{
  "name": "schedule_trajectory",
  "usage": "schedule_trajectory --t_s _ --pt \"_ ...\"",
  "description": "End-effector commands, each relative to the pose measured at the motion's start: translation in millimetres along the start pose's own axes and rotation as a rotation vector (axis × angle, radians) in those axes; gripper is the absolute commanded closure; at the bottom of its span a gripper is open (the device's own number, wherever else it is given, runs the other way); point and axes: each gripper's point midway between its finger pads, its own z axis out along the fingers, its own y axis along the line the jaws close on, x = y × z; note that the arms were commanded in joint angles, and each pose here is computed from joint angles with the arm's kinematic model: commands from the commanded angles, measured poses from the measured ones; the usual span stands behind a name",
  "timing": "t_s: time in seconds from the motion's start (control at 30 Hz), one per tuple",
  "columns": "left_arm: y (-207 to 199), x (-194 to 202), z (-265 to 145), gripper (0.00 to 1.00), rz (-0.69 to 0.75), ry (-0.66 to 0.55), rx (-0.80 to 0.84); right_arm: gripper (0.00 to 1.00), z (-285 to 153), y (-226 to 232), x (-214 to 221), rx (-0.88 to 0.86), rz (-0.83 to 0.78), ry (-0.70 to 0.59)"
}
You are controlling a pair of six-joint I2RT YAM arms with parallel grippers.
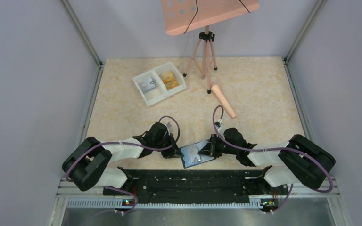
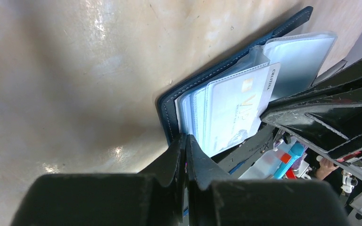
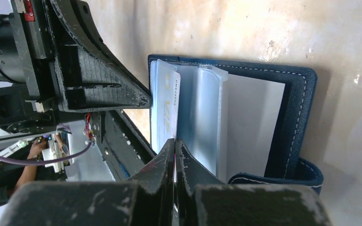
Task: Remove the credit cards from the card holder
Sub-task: Remove the credit card from the card holder.
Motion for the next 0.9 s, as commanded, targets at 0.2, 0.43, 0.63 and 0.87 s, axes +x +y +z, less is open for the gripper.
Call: schedule_trajectory --t_s 0.2,0.43,0.63,0.87 --pt "16.8 -0.9 5.3 0.94 0.007 -0.008 -0.064 0.91 7.1 21.0 -15.1 -0.088 -0.006 -0.026" --pt "17.0 0.3 5.2 0.94 0.004 -0.008 -0.059 0.97 13.6 22.3 -12.1 -0.123 0.029 -0.013" --pt "20.4 -0.2 4.7 0.94 0.007 -0.013 -0.076 1.00 7.8 16.0 -12.5 -0.102 0.031 -0.016" --pt "25.7 -1.2 4.5 0.94 0.015 -0.018 -0.104 1.00 -14.4 -3.5 -24.6 -0.012 -0.017 -0.058"
